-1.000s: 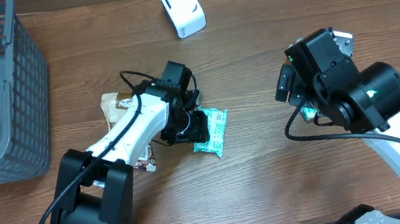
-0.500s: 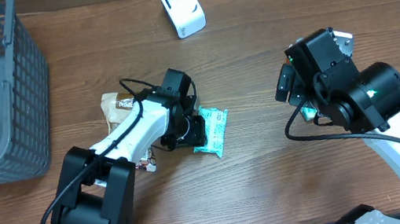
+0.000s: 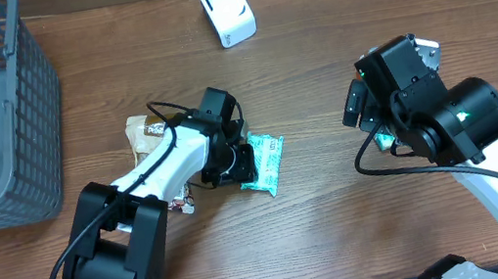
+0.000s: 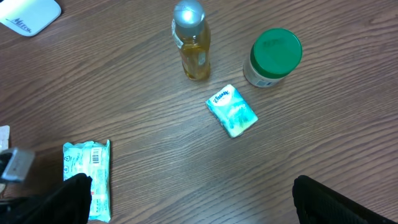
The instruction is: Scan the item barcode
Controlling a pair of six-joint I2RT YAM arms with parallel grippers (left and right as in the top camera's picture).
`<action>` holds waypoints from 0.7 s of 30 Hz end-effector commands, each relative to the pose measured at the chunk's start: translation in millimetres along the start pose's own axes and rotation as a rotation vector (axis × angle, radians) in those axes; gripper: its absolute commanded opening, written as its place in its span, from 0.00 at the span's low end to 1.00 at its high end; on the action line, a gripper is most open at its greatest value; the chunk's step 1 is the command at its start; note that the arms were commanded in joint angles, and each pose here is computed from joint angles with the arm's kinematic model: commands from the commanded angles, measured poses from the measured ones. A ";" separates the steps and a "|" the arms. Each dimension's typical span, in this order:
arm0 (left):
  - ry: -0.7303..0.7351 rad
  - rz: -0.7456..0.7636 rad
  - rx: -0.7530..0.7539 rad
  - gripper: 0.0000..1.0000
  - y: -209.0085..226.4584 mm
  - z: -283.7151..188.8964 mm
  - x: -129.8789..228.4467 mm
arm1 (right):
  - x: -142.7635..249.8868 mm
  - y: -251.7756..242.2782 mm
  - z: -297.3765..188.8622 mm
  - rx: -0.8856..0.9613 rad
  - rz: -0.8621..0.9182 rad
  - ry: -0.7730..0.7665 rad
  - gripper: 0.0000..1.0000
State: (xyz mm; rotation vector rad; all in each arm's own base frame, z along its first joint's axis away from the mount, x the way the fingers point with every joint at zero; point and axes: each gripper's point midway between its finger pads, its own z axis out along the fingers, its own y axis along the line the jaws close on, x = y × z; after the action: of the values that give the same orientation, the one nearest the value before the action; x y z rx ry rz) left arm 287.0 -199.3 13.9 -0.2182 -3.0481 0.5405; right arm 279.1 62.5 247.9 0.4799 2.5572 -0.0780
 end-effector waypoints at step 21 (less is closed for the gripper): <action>0.059 -0.033 -0.059 0.52 5.0 11.0 8.9 | -5.8 -1.9 -5.9 -0.006 0.018 -0.029 1.00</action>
State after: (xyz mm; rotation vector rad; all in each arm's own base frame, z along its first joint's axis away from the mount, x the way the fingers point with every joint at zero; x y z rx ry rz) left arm 280.8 -202.9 12.9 -0.2235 -3.0137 0.4982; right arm 279.1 62.5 247.8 0.4804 2.5574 -0.0781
